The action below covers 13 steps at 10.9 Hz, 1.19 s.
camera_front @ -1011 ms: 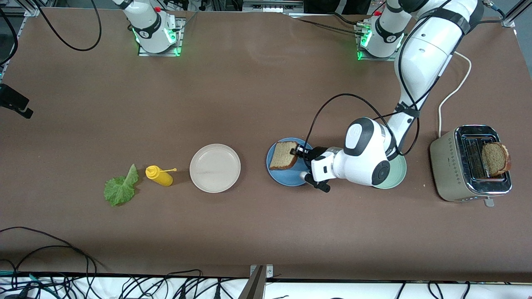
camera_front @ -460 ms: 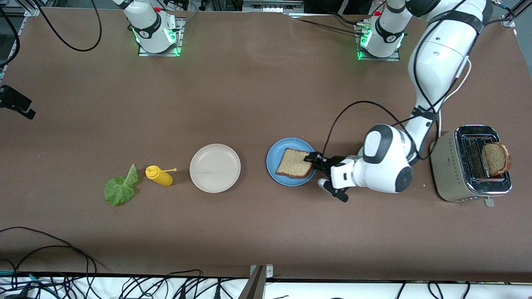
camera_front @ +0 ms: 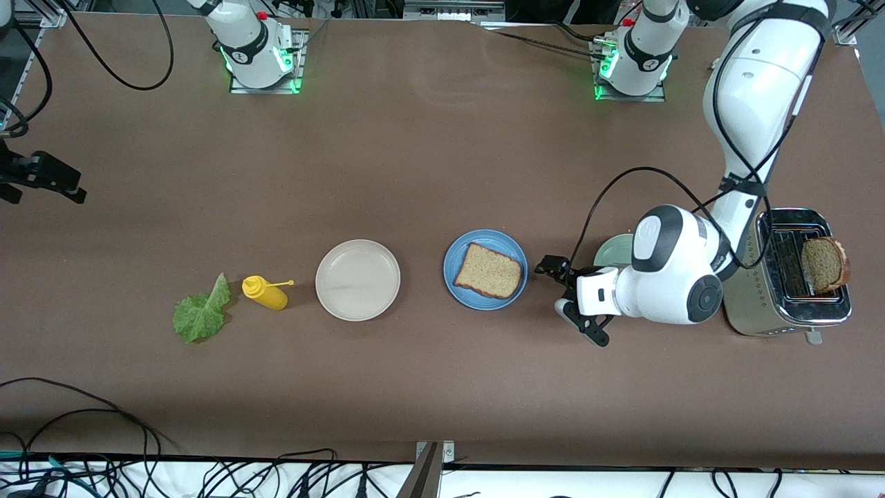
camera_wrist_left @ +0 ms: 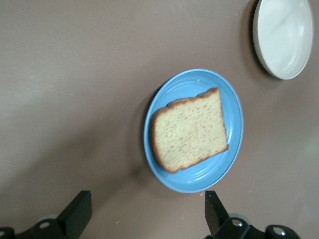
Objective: Make sandwich in blue plate with both arms
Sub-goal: 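Place the bread on the blue plate while the right gripper reaches lettuce, then grasp the lettuce with the right gripper while the left gripper rises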
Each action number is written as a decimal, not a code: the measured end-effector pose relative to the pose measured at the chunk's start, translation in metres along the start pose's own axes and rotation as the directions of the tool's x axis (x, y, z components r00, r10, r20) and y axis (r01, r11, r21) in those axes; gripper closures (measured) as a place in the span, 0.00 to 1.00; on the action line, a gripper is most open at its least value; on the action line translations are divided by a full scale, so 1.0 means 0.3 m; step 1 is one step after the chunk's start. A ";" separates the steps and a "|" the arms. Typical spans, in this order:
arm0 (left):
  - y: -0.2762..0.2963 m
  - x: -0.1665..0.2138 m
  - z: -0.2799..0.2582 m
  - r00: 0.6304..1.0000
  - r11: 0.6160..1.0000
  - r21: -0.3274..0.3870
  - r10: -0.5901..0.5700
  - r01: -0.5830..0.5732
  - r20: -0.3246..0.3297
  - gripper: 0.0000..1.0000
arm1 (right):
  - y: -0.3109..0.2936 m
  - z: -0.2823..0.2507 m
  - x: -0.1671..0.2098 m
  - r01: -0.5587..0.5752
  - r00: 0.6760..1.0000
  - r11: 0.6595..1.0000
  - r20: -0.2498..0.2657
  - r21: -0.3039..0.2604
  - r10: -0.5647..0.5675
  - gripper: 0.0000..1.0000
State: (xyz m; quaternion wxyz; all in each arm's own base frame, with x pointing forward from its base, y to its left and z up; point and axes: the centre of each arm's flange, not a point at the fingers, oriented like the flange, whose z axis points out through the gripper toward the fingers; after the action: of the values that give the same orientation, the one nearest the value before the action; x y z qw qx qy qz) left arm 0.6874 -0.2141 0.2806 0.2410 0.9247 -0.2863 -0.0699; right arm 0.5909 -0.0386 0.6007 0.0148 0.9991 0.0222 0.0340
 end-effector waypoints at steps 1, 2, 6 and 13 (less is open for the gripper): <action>0.019 -0.006 -0.051 0.999 0.998 0.063 0.030 -0.031 0.019 0.00 | -0.046 0.017 0.011 0.026 1.000 1.000 0.008 0.003 -0.026 0.00; 0.020 -0.017 -0.103 0.998 0.988 0.140 0.055 -0.061 0.042 0.00 | -0.081 0.038 0.021 0.044 0.999 0.999 0.018 0.007 -0.044 0.00; -0.038 -0.100 -0.371 0.998 0.948 0.313 0.048 -0.060 0.046 0.00 | -0.129 0.211 0.100 0.069 0.996 0.997 0.061 0.019 -0.071 0.00; 0.061 -0.294 -0.788 1.000 0.919 0.393 -0.005 -0.007 0.029 0.00 | -0.060 0.772 0.326 0.151 0.987 0.988 0.056 0.037 -0.153 0.00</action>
State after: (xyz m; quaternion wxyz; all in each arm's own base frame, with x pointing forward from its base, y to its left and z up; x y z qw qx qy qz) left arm 0.6685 -0.0817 0.4955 0.0463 0.9530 -0.2985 -0.0245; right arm 0.7035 -0.0227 0.3757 0.0016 0.9952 0.0983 0.0033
